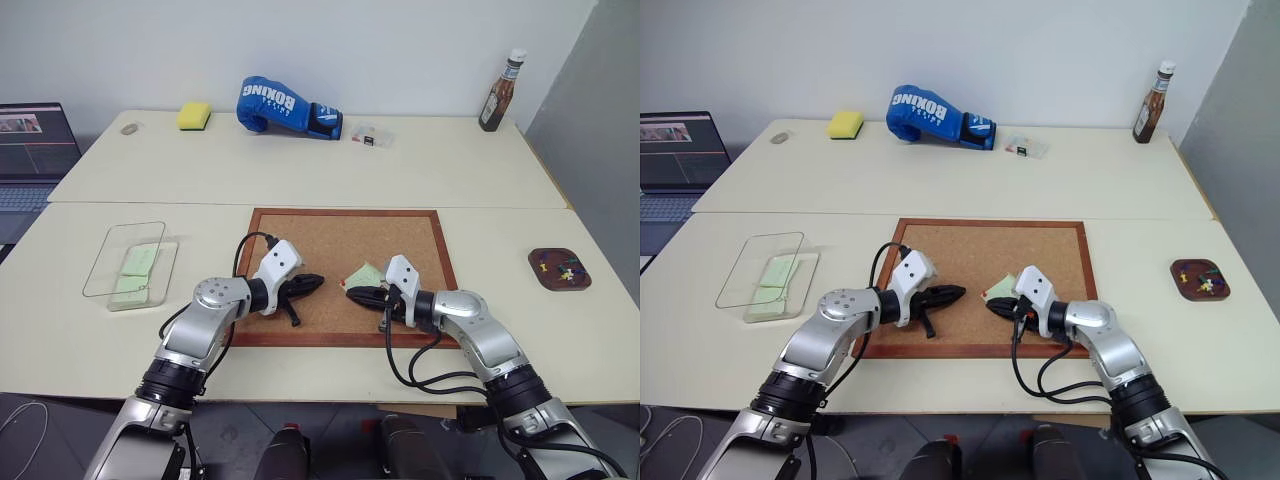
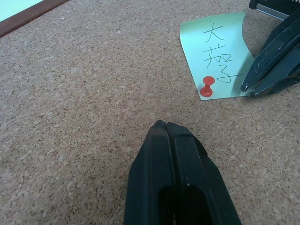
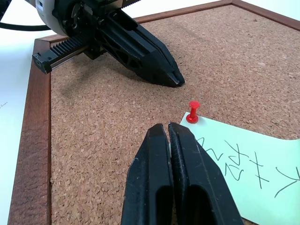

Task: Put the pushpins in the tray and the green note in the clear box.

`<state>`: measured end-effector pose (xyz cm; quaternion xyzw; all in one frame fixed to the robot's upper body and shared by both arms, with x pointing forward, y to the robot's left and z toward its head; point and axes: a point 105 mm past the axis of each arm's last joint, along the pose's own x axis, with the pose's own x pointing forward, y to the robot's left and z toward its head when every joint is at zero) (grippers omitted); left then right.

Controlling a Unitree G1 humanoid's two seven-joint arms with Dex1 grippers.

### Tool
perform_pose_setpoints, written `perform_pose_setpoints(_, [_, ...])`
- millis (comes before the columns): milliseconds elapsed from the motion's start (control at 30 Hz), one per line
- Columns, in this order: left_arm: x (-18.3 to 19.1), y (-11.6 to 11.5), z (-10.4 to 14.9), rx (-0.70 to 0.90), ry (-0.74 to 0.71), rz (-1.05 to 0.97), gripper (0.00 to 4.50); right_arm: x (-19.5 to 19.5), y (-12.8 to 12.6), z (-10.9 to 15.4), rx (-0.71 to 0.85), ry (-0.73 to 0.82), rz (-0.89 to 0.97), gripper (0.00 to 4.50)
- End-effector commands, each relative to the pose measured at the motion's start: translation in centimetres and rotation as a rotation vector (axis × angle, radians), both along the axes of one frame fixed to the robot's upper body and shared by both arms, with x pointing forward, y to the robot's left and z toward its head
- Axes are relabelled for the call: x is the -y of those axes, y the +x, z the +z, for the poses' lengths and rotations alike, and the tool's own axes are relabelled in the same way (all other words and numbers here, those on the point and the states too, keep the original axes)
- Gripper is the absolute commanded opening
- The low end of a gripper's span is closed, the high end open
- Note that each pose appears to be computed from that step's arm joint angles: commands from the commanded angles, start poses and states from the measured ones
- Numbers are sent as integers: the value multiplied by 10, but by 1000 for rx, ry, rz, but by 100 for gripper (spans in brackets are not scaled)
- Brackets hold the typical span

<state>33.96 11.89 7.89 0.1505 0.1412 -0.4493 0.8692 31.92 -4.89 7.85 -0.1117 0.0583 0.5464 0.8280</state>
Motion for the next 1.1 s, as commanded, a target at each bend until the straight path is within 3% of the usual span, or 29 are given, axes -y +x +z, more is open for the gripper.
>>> perform_pose_setpoints(33, [-19,-2,-28,-94,90,76,0,10,9,51,132,89,-39,4])
perform_pose_setpoints(200, [-17,-2,-29,-98,88,71,0,13,8,79,157,138,-60,4])
perform_pose_setpoints(367, [-16,-3,-31,-102,88,71,0,33,18,91,135,176,-161,4])
perform_pose_setpoints(467, [-17,-3,-31,-103,88,71,0,62,33,101,136,206,-312,4])
perform_pose_setpoints(600, [-18,-4,-31,-103,86,77,0,137,62,110,210,146,-728,4])
perform_pose_setpoints(700, [-19,-6,-32,-106,84,78,0,210,63,107,222,87,-1068,4])
perform_pose_setpoints(867, [-19,-9,-35,-115,88,72,0,289,45,88,139,42,-1415,4])
perform_pose_setpoints(1100, [-18,-7,-34,-112,89,64,0,308,30,60,-34,38,-1490,4])
